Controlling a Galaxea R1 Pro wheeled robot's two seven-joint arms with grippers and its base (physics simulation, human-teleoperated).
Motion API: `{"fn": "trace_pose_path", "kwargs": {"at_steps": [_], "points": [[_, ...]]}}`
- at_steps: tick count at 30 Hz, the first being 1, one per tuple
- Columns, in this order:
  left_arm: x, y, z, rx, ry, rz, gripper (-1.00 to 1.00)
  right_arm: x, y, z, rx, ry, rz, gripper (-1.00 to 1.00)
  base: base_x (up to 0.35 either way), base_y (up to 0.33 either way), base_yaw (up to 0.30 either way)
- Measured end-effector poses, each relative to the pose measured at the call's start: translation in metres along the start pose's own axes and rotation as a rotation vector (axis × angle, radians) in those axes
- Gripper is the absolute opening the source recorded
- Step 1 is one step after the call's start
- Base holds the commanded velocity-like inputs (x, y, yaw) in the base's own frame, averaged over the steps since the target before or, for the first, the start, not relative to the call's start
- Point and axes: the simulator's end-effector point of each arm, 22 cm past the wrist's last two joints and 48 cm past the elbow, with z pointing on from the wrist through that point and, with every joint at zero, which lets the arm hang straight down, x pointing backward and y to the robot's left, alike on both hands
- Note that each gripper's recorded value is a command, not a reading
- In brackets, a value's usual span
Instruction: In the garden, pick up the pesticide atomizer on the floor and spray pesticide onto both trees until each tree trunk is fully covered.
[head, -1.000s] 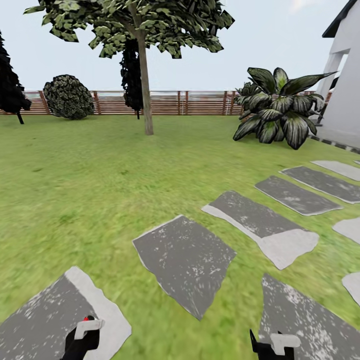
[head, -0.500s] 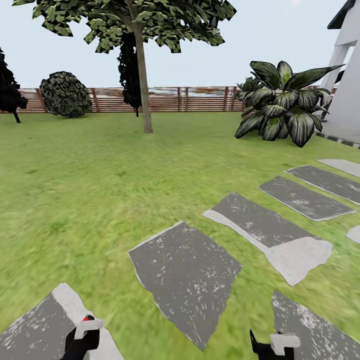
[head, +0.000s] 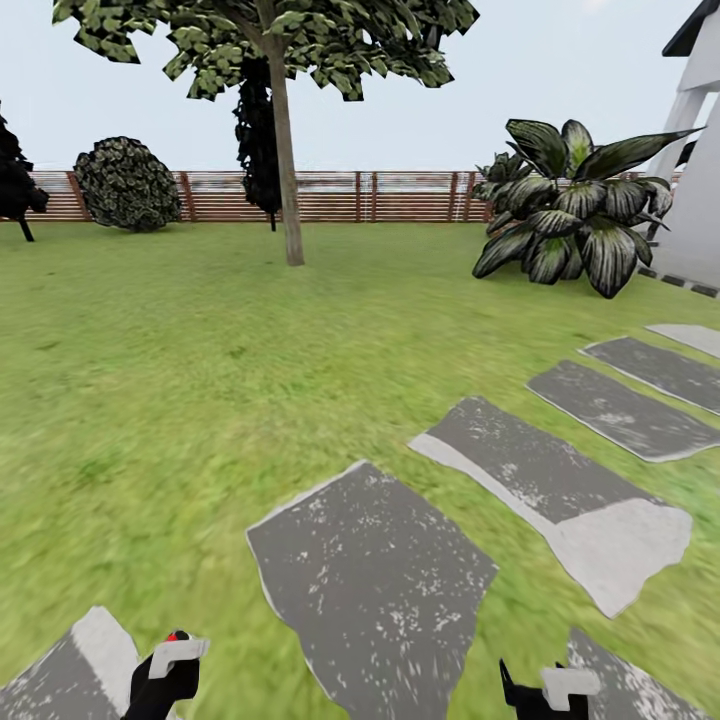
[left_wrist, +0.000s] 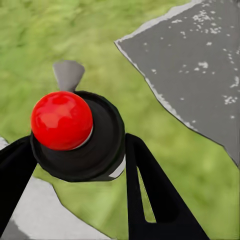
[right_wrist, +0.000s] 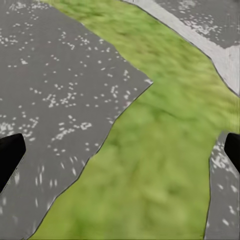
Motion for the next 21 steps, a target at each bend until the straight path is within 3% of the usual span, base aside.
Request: {"fn": "trace_pose_path", "kwargs": {"at_steps": [21], "points": [[0.0,0.0,0.0,0.0,0.0,0.0,-1.0,-0.0005,0.0,0.0001,0.0,-0.001,0.0,1.0,0.337,0.0,0.0]]}}
